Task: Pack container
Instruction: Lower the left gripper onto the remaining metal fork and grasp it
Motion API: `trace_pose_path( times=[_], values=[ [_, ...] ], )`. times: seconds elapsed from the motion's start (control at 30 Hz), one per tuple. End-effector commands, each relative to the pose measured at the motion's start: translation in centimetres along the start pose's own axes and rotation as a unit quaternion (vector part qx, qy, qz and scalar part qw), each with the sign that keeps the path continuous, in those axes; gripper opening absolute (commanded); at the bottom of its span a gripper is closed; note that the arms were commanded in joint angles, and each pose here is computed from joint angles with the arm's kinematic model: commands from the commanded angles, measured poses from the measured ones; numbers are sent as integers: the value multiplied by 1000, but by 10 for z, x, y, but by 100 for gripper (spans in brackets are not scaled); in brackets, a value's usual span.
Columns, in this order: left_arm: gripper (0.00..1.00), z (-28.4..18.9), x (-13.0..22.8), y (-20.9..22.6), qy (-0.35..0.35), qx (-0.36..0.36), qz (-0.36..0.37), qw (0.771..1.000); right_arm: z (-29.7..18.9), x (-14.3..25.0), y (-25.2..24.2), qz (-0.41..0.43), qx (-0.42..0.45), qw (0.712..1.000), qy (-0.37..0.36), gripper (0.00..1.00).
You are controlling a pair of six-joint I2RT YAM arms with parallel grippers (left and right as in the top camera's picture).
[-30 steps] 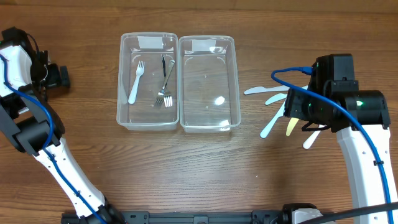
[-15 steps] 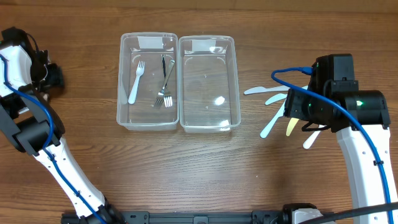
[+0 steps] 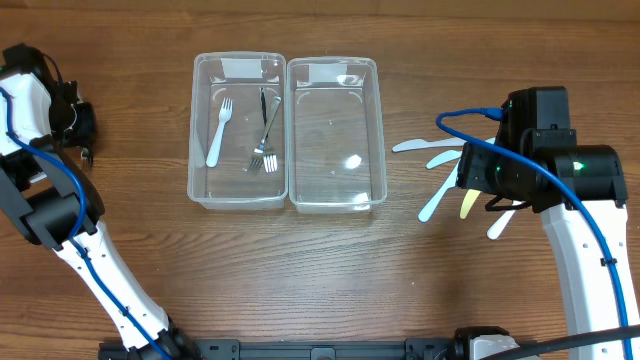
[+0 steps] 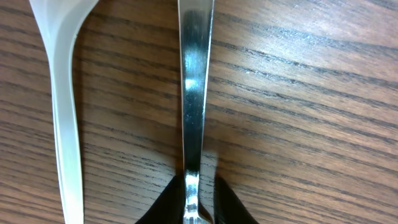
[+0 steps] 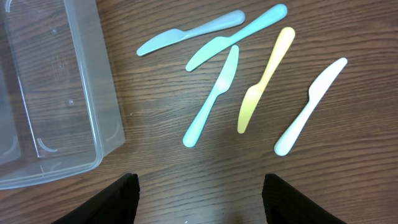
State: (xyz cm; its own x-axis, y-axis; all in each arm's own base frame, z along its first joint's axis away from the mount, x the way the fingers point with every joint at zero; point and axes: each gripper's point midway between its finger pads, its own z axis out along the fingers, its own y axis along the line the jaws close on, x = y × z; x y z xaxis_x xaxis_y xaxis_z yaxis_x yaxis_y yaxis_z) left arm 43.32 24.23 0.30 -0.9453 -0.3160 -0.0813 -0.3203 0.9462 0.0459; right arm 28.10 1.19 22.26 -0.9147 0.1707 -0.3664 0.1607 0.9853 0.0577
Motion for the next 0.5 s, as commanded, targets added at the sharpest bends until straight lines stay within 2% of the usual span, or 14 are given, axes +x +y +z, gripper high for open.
trace_pose_path(
  times=[0.0,0.07,0.13,0.33,0.47],
  values=[
    [14,13,4,1,13,1,0,1000,-11,-6,1,2,-6,1000,-21,66],
    [11,13,4,1,14,1,0,1000,-11,-7,1,2,-7,1000,-21,66],
    [4,12,4,1,14,1,0,1000,-11,-6,1,2,-6,1000,-21,66],
    [4,2,7,1,21,2,-6,1000,-11,-7,1,2,-7,1000,-22,66],
    [4,-30,0,-1,-4,-2,-11,1000,-11,-9,2,2,-7,1000,-25,66]
  ],
)
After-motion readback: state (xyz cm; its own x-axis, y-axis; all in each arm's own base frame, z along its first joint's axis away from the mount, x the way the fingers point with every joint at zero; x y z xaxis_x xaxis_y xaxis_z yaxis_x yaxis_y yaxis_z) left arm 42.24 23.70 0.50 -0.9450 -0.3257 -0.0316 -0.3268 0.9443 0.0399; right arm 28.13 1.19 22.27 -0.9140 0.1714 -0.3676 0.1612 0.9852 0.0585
